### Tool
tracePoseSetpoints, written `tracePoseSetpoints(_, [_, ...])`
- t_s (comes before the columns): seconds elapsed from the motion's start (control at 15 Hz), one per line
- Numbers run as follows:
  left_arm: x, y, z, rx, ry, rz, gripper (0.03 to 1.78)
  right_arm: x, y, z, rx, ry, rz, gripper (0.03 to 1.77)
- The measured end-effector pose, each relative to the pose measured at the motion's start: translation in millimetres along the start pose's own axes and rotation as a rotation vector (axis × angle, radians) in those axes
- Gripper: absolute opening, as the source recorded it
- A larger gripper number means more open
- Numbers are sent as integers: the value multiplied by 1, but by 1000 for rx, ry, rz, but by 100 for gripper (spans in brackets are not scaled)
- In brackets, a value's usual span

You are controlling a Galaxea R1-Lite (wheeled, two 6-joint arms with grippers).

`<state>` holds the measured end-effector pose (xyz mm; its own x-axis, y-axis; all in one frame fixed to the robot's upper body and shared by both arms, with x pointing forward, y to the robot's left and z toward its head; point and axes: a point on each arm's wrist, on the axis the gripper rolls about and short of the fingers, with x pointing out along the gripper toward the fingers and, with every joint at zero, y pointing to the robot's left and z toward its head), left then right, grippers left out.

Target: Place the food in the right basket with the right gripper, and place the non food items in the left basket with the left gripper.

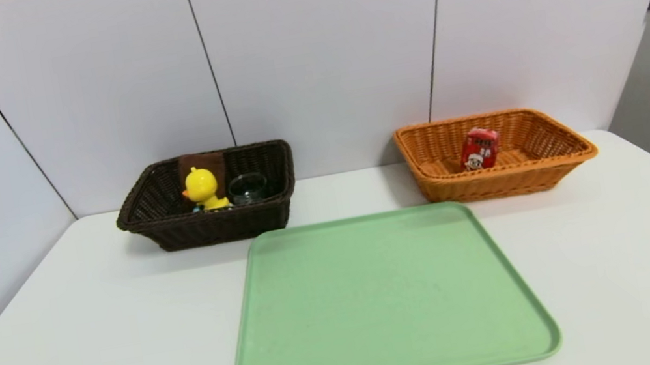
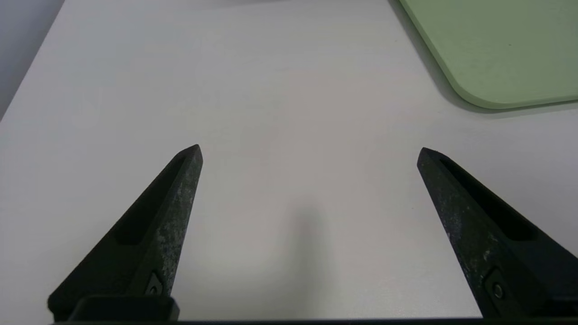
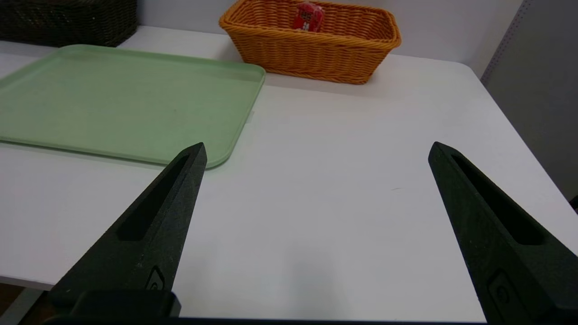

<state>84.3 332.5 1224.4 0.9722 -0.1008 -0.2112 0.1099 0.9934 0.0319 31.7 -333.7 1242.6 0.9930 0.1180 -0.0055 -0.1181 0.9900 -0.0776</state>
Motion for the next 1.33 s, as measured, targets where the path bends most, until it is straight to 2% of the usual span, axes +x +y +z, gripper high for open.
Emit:
tracePoseSetpoints(0.4, [1,-4,-19,15,22,3,169,7,0,-15,4,24,-4,169])
tracePoseSetpoints(0.67, [4,-4,-26,-5,-6,8,169,24,-2,-39,-13,32,-89,169])
tracePoseSetpoints(0.8, [5,-3,-28,-28,-6,41,169,29,-3,-47,-13,21,-124,169])
tracePoseSetpoints(1.0, [7,-2,-28,-4,-67,82,169,33,-2,-58,17,54,-120,169])
tracePoseSetpoints(1.2, [6,-1,-38,22,-37,108,169,34,-2,-59,27,58,-119,169])
tracePoseSetpoints(1.33, [4,-1,-40,16,-62,110,169,34,-2,-60,28,60,-119,169])
